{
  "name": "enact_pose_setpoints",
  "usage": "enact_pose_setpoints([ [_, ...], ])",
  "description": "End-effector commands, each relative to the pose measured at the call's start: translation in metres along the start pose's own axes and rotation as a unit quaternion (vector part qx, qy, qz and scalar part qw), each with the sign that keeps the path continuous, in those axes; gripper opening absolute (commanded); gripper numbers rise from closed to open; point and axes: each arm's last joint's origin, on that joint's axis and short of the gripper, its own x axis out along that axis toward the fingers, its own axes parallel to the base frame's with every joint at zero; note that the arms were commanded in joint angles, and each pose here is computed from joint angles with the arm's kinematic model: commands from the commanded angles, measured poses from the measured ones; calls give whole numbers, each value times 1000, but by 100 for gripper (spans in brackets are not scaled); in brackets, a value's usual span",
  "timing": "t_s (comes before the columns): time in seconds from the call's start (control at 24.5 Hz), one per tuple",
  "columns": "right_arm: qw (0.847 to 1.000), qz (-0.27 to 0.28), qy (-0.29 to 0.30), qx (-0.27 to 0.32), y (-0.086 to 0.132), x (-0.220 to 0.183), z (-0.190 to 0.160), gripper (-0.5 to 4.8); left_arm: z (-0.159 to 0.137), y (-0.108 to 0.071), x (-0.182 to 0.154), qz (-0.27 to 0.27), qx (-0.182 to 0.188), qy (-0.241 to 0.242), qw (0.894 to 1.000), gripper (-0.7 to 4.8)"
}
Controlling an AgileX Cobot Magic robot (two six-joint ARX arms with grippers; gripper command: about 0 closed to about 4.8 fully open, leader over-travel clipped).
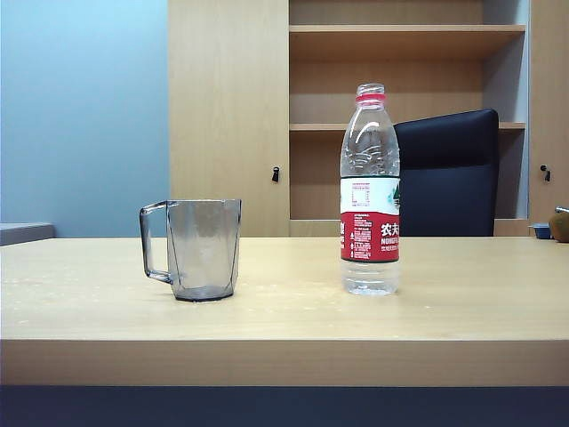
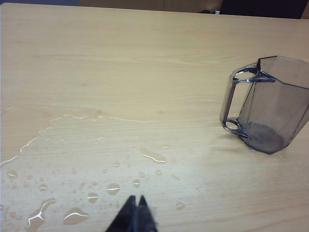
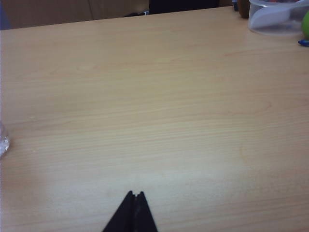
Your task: Pick up the mineral water bottle on the table and pour water into the mug until it's half full.
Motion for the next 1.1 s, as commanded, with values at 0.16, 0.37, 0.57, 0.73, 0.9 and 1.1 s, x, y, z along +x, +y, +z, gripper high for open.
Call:
enact_pose_setpoints([
  [0.16, 996, 9, -47, 70, 2, -6, 20, -6, 14, -1, -4, 0, 3, -24, 1000, -4],
  [0.37, 983, 91, -148, 55, 12, -42, 90, -6, 68, -6, -28, -5, 14, -129, 992, -4],
  [0.57, 976, 152, -155, 24, 21, -88, 148, 15, 116, -15, -59, -75, -54, -182, 979, -4],
  [0.73, 963, 247, -108, -12, 30, -81, 188, 143, 118, -18, -23, -194, -59, -62, 977, -4],
  [0.9, 954, 284, -99, -14, 33, -35, 201, 208, 105, -18, 23, -302, -64, 58, 949, -4],
  [1.1, 959, 275, -68, 0, 55, 33, 145, 221, 102, -17, 34, -302, -75, 84, 947, -4],
])
